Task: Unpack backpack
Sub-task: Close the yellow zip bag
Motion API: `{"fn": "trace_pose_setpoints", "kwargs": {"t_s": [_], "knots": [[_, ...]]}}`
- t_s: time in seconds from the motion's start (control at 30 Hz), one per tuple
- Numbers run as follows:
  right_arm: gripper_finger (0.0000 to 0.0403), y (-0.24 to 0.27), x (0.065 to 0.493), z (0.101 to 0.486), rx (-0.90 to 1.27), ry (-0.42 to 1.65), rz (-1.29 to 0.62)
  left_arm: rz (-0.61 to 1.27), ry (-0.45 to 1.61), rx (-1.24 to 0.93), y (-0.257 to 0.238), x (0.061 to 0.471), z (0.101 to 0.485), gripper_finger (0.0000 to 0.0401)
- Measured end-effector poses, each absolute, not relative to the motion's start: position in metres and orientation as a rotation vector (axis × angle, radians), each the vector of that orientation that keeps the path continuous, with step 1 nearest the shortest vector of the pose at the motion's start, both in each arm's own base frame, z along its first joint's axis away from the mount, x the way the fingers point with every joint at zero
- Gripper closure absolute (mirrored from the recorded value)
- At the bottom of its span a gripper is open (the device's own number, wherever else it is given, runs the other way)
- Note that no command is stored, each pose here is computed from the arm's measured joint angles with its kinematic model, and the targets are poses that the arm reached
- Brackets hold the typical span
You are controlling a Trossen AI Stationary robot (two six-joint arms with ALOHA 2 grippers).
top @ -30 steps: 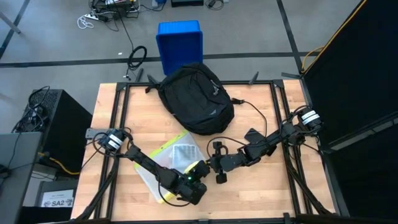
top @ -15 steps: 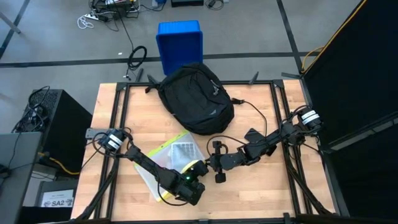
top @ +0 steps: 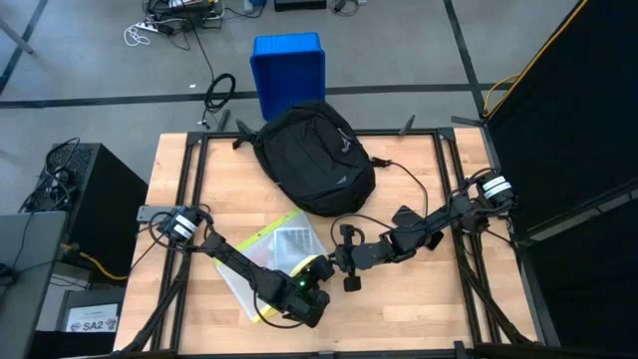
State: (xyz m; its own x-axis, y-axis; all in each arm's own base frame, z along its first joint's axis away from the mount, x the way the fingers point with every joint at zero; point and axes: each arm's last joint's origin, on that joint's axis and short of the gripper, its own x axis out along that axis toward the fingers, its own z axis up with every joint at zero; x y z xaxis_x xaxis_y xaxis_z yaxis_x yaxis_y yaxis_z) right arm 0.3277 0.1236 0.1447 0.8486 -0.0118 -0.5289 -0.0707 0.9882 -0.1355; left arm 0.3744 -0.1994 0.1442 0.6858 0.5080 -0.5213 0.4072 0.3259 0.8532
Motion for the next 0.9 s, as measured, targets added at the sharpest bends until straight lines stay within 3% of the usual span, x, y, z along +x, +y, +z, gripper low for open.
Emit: {"fn": "trace_pose_setpoints", "kwargs": {"t_s": [0.3, 0.6, 0.9], "knots": [[0.0403, 0.121, 0.329, 0.145, -0.121, 0.551, 0.021, 0.233, 0.761, 0.891, -0.222, 0.375, 0.175, 0.0303], [0.0403, 0.121, 0.330, 0.147, -0.118, 0.537, 0.015, 0.189, 0.826, 0.234, -0.243, 0.367, 0.190, 0.0302], [0.0403, 0.120, 0.330, 0.147, -0.119, 0.537, 0.009, 0.311, 0.852, 0.051, -0.251, 0.350, 0.186, 0.0298]]}}
